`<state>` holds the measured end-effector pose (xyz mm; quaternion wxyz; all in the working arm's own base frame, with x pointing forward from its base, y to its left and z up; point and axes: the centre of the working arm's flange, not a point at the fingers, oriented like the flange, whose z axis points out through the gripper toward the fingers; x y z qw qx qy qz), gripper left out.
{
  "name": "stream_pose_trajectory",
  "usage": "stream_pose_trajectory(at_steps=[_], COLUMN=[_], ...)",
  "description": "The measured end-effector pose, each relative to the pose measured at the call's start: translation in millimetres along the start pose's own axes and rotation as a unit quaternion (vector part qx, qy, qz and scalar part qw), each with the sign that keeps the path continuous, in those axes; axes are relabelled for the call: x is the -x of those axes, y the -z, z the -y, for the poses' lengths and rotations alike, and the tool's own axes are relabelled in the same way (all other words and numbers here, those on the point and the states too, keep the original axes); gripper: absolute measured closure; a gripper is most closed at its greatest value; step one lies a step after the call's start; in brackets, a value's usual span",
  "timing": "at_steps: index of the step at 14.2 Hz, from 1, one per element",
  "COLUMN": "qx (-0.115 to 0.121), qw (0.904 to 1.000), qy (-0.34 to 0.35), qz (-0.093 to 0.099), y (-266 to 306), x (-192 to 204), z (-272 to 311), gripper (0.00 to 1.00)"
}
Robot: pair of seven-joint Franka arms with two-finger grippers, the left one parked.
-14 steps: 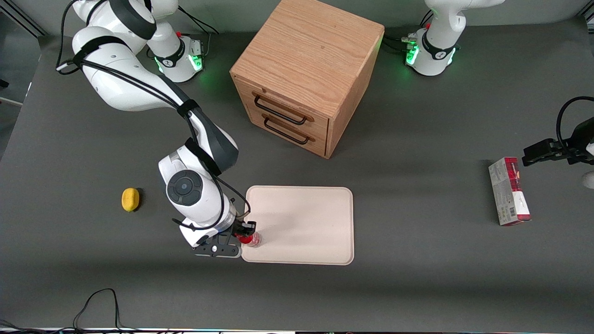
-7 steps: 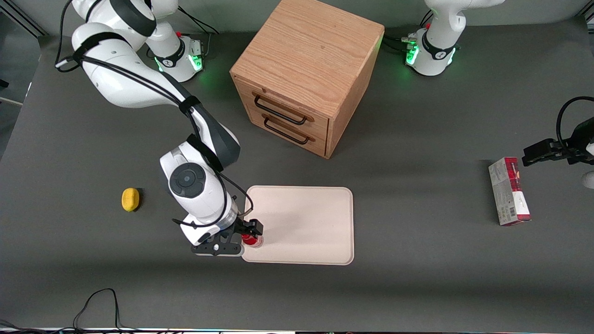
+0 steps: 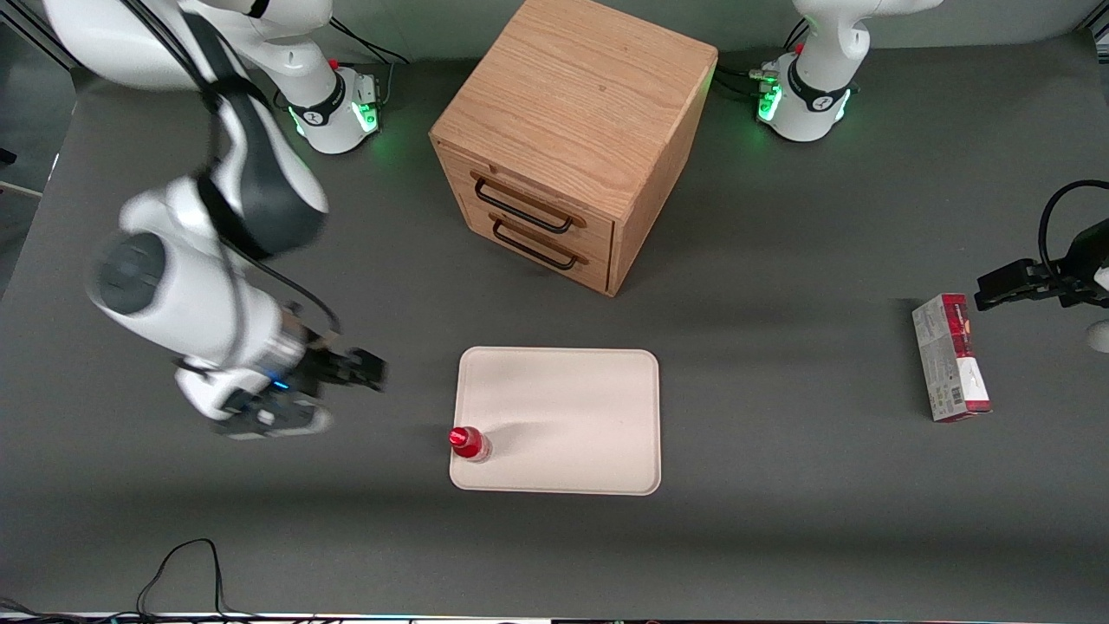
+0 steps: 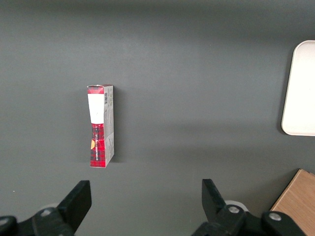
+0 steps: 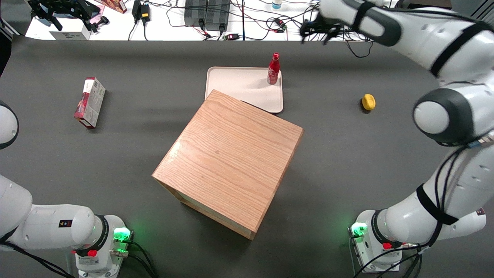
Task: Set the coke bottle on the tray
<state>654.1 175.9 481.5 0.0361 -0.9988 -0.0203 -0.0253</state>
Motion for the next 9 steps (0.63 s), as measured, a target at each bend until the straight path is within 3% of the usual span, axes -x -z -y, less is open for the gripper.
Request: stream_pose_trajectory(at_steps=[4, 9], qx=[0.035, 0.043], qw=[0.9985, 0.9954], qy=[-0.043, -0.083], qz=[0.003, 0.018], y=[50.3, 81.8], x=[63.3, 116.4], z=[-92.0, -139.5], gripper=[0.00, 0.00])
